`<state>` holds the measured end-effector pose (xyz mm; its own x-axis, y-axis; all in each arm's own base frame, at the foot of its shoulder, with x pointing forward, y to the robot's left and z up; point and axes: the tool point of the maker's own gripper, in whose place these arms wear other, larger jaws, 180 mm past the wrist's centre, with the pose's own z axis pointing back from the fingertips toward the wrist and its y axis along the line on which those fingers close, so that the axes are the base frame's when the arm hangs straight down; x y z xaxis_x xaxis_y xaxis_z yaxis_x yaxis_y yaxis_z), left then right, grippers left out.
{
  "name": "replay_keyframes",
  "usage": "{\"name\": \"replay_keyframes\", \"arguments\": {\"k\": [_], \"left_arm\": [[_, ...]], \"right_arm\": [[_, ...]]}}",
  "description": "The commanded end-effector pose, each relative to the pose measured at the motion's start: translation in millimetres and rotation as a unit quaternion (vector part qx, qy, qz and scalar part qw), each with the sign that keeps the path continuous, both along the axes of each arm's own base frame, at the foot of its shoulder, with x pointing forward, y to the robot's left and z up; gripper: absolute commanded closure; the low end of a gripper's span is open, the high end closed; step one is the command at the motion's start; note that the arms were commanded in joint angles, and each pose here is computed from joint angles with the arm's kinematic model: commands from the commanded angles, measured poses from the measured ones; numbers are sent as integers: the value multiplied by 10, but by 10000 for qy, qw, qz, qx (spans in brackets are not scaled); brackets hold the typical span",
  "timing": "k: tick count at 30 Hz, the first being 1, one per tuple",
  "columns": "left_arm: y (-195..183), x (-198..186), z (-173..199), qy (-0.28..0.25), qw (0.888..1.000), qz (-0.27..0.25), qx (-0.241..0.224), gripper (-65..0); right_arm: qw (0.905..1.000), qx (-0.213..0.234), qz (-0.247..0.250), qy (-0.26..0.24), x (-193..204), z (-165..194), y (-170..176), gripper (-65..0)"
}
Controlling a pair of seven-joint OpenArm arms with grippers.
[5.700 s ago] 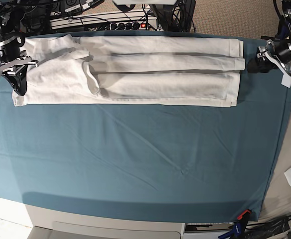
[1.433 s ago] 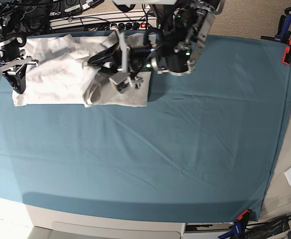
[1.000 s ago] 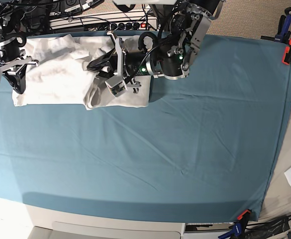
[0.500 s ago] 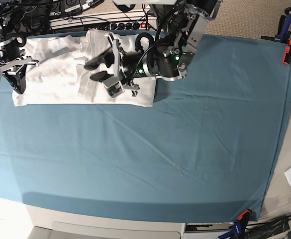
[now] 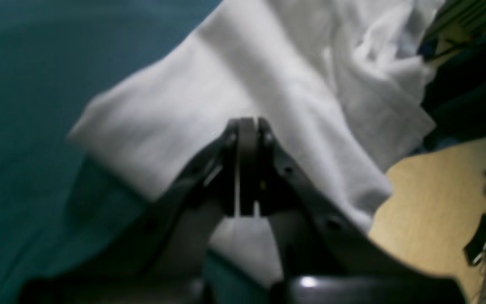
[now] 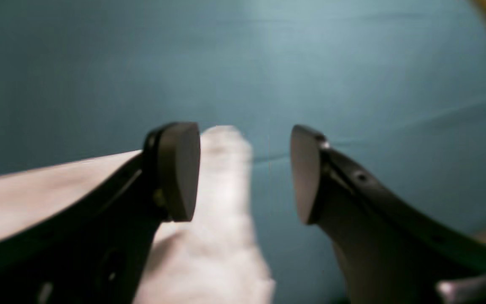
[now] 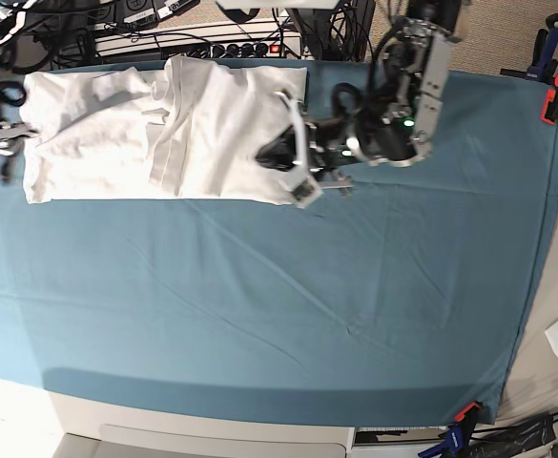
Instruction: Fold the T-shirt properly
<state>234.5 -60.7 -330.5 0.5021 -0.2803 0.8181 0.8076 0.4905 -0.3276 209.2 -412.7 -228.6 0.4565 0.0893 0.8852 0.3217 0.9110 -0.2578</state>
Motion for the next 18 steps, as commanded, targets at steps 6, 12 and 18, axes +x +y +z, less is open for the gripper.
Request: {"name": "replay_keyframes", "arguments": {"k": [6, 12, 18], "left_arm": [[162, 18, 151, 107, 9986, 169, -483, -106], [61, -79, 307, 41, 9955, -186, -929, -138], [61, -81, 312, 46, 9953, -189, -944, -138]], "right_arm": [[9989, 4, -472, -77, -72, 170, -609, -340], [9717, 2346, -291, -1, -13, -485, -771, -340], [9230, 3840, 235, 0, -5, -824, -589, -340]]}}
